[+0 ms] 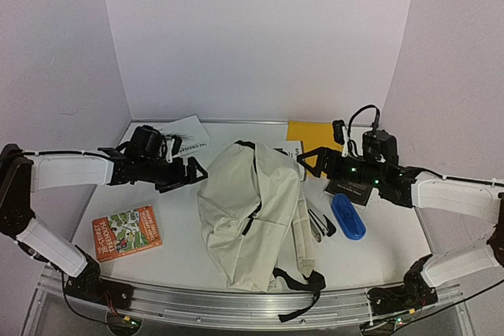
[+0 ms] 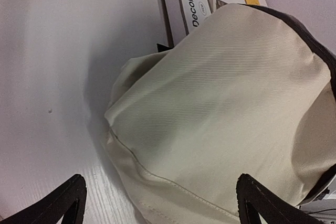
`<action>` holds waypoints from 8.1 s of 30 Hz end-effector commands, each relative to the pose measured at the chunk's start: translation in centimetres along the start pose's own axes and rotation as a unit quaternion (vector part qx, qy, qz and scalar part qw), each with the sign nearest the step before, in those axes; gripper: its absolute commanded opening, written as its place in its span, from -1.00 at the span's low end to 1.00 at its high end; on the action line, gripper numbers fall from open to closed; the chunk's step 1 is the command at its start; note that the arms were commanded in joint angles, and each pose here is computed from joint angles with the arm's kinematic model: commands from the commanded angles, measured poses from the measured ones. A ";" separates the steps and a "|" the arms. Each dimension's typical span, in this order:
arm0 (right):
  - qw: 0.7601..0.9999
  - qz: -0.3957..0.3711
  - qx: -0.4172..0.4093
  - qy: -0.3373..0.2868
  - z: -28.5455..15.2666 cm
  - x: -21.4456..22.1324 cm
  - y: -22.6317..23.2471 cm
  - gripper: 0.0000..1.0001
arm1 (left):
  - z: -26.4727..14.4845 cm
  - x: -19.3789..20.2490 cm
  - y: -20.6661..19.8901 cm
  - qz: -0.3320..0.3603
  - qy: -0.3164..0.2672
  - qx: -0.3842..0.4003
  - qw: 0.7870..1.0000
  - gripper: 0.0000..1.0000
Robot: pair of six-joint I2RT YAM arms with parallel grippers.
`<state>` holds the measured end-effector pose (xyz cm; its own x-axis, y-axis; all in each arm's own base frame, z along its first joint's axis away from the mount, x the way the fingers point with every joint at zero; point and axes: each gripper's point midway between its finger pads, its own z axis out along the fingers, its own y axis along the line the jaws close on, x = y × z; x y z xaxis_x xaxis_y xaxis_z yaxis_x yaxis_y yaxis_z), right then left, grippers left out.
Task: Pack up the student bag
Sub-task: Pick up the student bag at the center of the board, then place the student bag at the center of the board, then adjust the student bag at the center of the board, then unzip the student bag at the center of the board.
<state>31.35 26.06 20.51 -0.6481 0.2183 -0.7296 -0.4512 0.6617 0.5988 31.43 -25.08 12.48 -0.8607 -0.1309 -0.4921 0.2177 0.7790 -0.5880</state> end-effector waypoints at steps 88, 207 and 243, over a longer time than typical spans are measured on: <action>0.971 -0.094 0.222 0.013 9.1 -0.8 -2.9 0.74 | -5.5 0.2 9.0 -0.199 -0.031 -0.124 0.972 0.99; 0.930 -0.264 -0.022 0.255 16.1 19.4 18.3 -0.39 | -5.8 2.9 10.8 -0.276 0.028 -0.012 0.961 0.31; 0.901 -0.304 0.035 0.308 17.8 25.2 12.7 -0.52 | -4.3 2.7 10.6 -0.272 0.042 -0.018 0.961 -0.51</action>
<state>19.81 53.36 6.06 -0.5422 -0.5900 -0.5982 -0.8114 0.5525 0.1905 27.72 -14.14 5.99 -0.8806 -0.4737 -0.0096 -0.3360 0.6387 -0.6922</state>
